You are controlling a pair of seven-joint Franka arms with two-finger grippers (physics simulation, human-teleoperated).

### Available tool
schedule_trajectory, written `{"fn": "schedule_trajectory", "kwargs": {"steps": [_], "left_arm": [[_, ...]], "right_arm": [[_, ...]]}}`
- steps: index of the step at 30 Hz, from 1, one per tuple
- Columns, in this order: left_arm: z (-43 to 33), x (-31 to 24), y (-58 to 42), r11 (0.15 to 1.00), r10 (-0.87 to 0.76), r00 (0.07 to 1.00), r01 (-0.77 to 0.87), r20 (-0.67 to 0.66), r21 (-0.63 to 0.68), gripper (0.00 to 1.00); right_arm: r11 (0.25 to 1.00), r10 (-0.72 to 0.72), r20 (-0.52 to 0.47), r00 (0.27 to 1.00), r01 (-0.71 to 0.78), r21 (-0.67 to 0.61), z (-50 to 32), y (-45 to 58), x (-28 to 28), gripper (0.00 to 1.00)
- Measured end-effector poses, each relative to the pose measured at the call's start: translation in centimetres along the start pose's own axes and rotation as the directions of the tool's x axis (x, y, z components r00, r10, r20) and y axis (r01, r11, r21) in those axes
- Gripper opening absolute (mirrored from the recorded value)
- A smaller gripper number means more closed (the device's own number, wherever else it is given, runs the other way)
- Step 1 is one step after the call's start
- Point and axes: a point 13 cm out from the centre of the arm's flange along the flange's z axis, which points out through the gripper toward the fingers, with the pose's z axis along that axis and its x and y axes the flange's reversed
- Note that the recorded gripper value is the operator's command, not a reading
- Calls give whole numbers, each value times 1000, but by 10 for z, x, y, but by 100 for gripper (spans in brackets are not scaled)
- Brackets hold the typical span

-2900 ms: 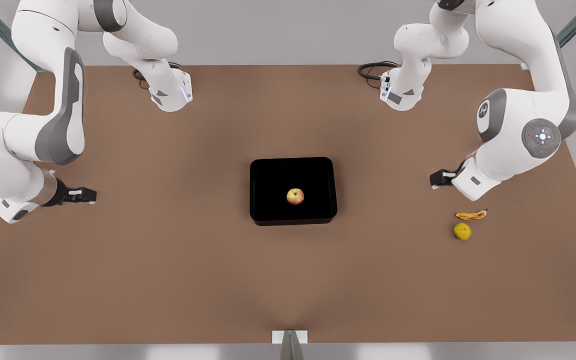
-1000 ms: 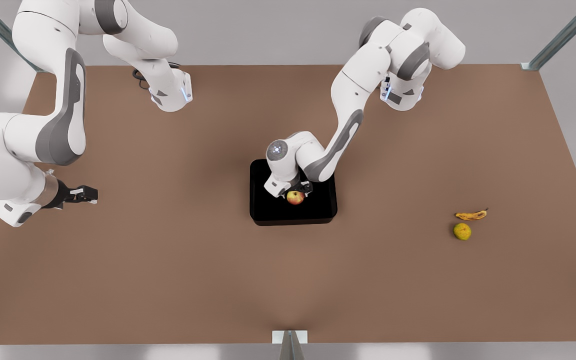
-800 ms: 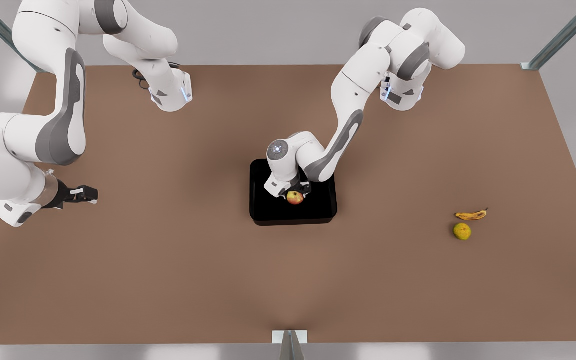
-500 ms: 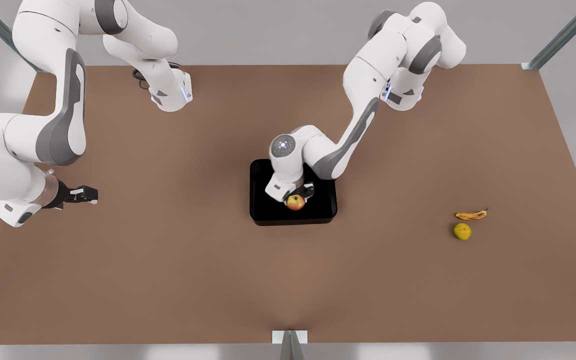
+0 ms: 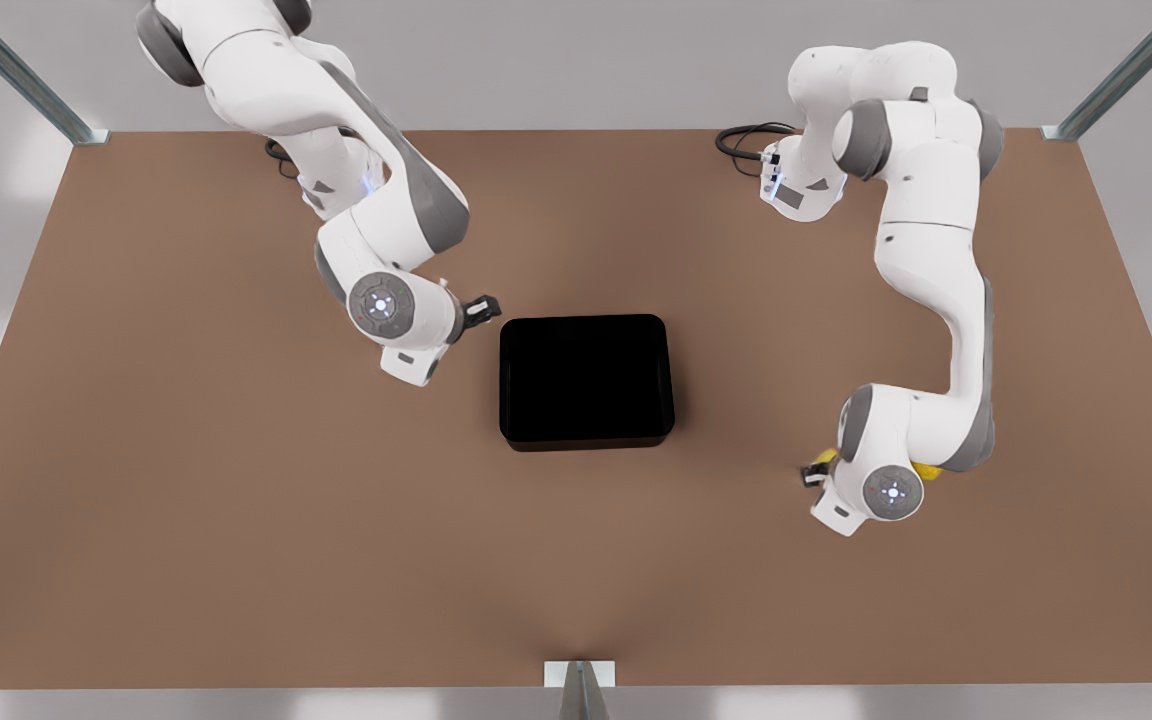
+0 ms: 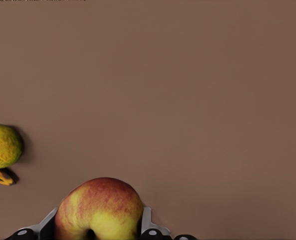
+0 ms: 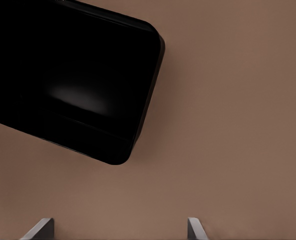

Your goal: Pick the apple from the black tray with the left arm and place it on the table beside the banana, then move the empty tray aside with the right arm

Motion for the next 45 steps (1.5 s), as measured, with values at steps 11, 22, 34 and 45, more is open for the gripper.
{"fn": "schedule_trajectory", "kwargs": {"steps": [11,22,34,45], "left_arm": [[-204,30,27,966,164,939,-215,302,145,100],[-264,119,71,954,162,905,-245,393,173,100],[-230,91,110,974,120,931,-178,344,142,100],[-229,95,114,975,115,937,-171,330,145,100]], "right_arm": [[918,383,97,918,-391,74,102,-3,-39,99],[830,551,191,812,-558,-22,139,14,-68,98],[800,584,210,784,-600,16,198,-5,-84,97],[816,558,223,799,-578,29,229,-13,-96,100]]}}
